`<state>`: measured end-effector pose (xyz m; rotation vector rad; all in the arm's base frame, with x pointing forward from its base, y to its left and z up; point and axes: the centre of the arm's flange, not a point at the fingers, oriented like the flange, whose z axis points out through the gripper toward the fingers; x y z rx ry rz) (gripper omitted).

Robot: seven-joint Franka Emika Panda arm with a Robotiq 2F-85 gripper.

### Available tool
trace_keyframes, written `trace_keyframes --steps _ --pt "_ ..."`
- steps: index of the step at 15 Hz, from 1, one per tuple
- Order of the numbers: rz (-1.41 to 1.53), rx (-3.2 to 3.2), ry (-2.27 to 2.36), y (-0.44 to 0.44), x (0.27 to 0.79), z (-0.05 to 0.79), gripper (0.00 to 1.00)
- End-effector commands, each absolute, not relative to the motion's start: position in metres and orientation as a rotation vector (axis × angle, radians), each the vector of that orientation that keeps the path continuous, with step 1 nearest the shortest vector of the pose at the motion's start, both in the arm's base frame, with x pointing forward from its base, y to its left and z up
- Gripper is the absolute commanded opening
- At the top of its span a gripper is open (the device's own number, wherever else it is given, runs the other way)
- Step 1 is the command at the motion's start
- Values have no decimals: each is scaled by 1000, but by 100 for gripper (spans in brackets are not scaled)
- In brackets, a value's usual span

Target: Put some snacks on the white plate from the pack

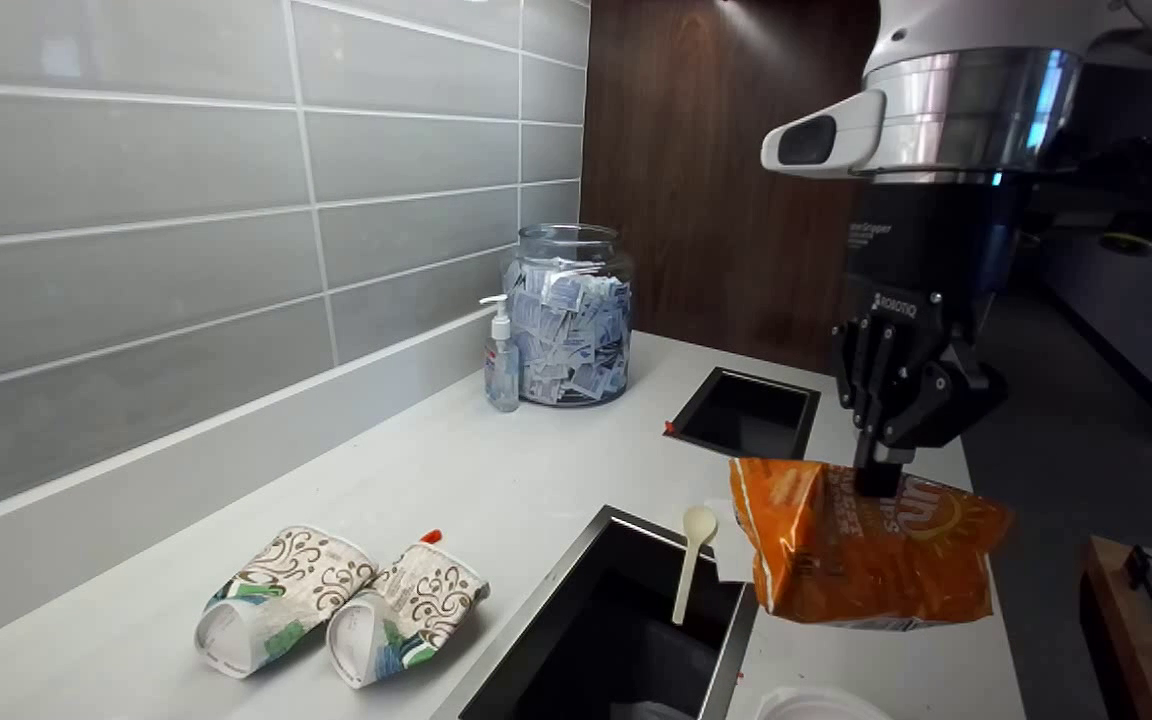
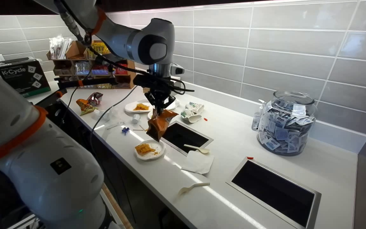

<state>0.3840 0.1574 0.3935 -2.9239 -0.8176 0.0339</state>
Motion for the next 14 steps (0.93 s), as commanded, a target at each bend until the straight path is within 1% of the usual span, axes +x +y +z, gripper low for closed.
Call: trace_keyframes --steps 1,8,14 --pt "75 -3030 -644 136 394 388 0" --pt "92 -3114 -457 76 406 385 0" --pt "107 -3126 -357 41 403 371 0"
